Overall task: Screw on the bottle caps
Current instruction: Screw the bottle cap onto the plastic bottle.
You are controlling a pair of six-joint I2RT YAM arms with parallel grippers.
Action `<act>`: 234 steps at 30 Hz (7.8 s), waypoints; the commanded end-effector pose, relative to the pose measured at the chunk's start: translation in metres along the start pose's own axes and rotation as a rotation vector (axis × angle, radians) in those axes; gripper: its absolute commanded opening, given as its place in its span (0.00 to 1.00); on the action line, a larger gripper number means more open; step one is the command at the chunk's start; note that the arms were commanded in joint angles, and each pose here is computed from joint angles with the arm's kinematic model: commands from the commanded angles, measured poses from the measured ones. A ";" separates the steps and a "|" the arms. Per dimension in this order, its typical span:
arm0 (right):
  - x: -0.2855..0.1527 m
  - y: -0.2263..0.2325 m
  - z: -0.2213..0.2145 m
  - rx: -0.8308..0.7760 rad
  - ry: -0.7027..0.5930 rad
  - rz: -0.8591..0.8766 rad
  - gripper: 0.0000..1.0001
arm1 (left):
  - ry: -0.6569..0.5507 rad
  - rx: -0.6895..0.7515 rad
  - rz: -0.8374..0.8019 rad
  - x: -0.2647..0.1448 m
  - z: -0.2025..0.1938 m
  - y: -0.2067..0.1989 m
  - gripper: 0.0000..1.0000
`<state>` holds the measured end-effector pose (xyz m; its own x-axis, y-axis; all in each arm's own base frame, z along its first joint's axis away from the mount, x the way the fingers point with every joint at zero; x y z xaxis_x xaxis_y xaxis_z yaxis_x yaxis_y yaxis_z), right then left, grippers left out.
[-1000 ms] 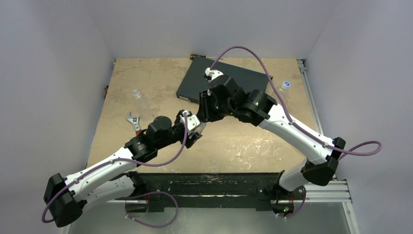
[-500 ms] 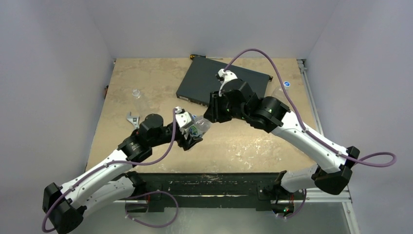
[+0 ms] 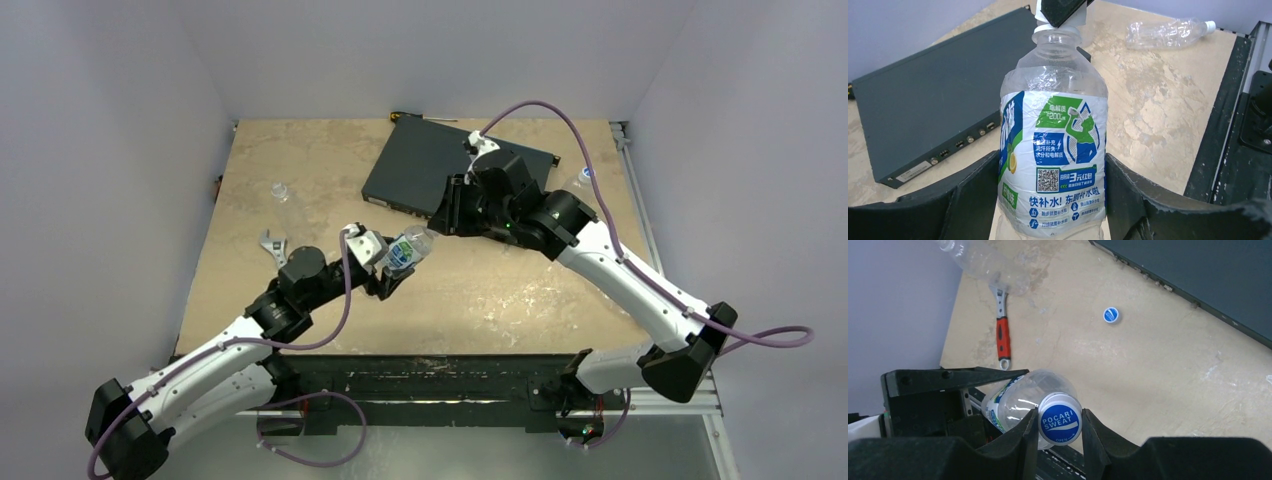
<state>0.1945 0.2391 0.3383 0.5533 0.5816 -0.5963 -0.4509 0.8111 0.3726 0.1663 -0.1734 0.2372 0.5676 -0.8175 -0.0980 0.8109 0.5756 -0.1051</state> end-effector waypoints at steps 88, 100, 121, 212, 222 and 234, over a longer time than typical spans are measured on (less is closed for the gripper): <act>-0.005 0.033 0.012 0.022 0.169 0.214 0.17 | -0.724 0.025 -0.030 -0.028 0.084 -0.015 0.00; -0.011 0.034 0.019 -0.015 0.149 0.141 0.43 | -0.688 0.001 -0.033 -0.026 0.071 -0.014 0.00; -0.108 0.027 0.033 -0.458 -0.183 0.300 0.98 | -0.568 -0.101 -0.133 -0.029 0.037 -0.024 0.00; -0.012 0.032 0.051 -0.009 0.075 -0.045 0.76 | -0.339 0.153 0.160 0.029 0.059 0.015 0.00; -0.078 0.025 0.057 -0.248 -0.122 0.040 0.98 | -0.218 0.000 -0.048 0.020 0.031 -0.004 0.00; -0.104 0.021 0.018 -0.622 -0.059 0.327 0.69 | -0.083 -0.148 -0.498 -0.003 0.033 -0.032 0.00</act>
<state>0.1446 0.1877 0.4325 0.4863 0.7439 -0.4583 -0.8049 0.5855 0.0963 0.1649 -0.1886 0.2528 0.3490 -0.9366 0.0301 0.9176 0.3350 -0.2140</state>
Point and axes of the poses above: each gripper's point midway between its finger pads, its own x axis out along the fingers, its own y axis along the line the jaws close on, z = x × y, the point moved 9 cm from there along -x, back along the fingers, and after that the axes turned 10 degrees about -x, right-handed, at the moved point
